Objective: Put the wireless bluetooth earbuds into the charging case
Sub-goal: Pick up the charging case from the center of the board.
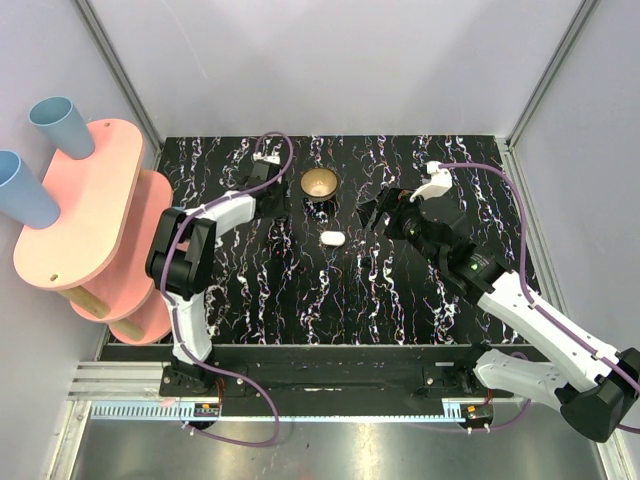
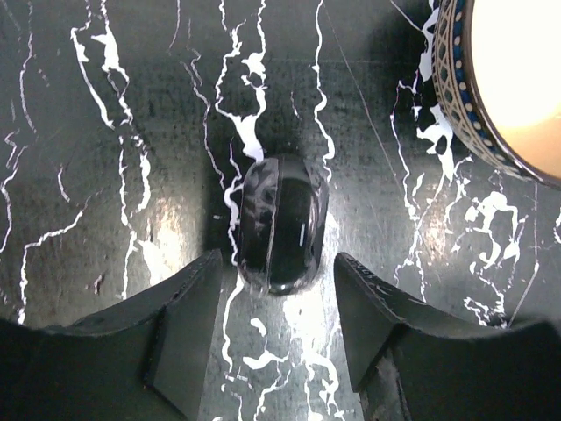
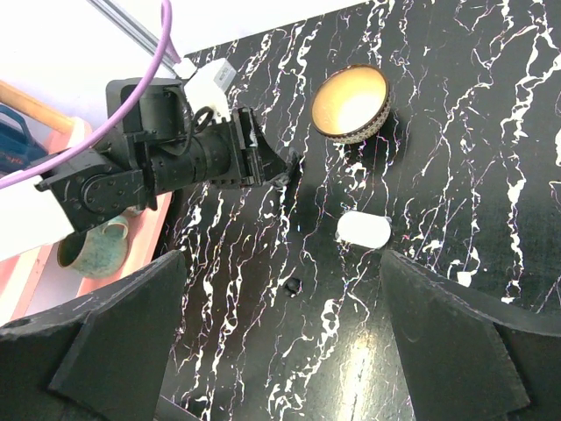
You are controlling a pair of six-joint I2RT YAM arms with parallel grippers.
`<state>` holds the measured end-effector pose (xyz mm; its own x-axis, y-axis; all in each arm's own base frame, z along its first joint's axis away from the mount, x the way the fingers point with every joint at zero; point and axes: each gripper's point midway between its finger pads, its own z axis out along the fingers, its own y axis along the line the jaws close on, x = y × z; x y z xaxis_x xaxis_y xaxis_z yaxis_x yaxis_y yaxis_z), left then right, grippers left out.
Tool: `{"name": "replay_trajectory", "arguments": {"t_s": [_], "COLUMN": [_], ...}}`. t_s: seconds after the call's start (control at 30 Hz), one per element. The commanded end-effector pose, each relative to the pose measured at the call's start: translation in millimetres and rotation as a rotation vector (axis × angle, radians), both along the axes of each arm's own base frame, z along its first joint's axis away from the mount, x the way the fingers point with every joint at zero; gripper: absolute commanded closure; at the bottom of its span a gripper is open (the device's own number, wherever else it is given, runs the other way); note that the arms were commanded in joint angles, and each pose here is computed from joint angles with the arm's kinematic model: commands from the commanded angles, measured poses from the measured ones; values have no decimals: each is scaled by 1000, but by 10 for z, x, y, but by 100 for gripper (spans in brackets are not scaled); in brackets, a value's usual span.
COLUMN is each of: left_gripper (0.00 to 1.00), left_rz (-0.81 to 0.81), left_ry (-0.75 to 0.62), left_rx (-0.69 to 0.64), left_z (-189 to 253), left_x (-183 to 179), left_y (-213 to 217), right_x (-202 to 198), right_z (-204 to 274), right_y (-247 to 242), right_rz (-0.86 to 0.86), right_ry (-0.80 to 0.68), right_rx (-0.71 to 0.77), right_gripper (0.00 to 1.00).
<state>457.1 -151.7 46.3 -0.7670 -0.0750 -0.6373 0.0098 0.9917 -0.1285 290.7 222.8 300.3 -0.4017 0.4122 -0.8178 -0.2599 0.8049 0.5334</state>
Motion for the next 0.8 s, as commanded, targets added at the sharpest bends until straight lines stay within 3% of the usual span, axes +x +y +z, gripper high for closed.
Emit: {"name": "replay_trajectory", "arguments": {"t_s": [0.0, 0.43, 0.67, 0.77], "left_gripper": [42, 45, 54, 65], "left_rz": [-14, -42, -94, -107], "left_ry": [-23, -19, -19, -14], "left_rx": [51, 48, 59, 66], "left_z": [-10, -111, -123, -163], "left_x": [171, 195, 203, 176], "left_y": [42, 42, 20, 26], "right_x": [18, 17, 27, 6], "right_z": [101, 55, 22, 31], "right_y": [-5, -14, -15, 12], "right_rz": [0, -4, -7, 18], "right_ry": [-26, -17, -8, 7], "right_rx": [22, 21, 20, 19], "right_gripper": [0, 0, 0, 0]}}
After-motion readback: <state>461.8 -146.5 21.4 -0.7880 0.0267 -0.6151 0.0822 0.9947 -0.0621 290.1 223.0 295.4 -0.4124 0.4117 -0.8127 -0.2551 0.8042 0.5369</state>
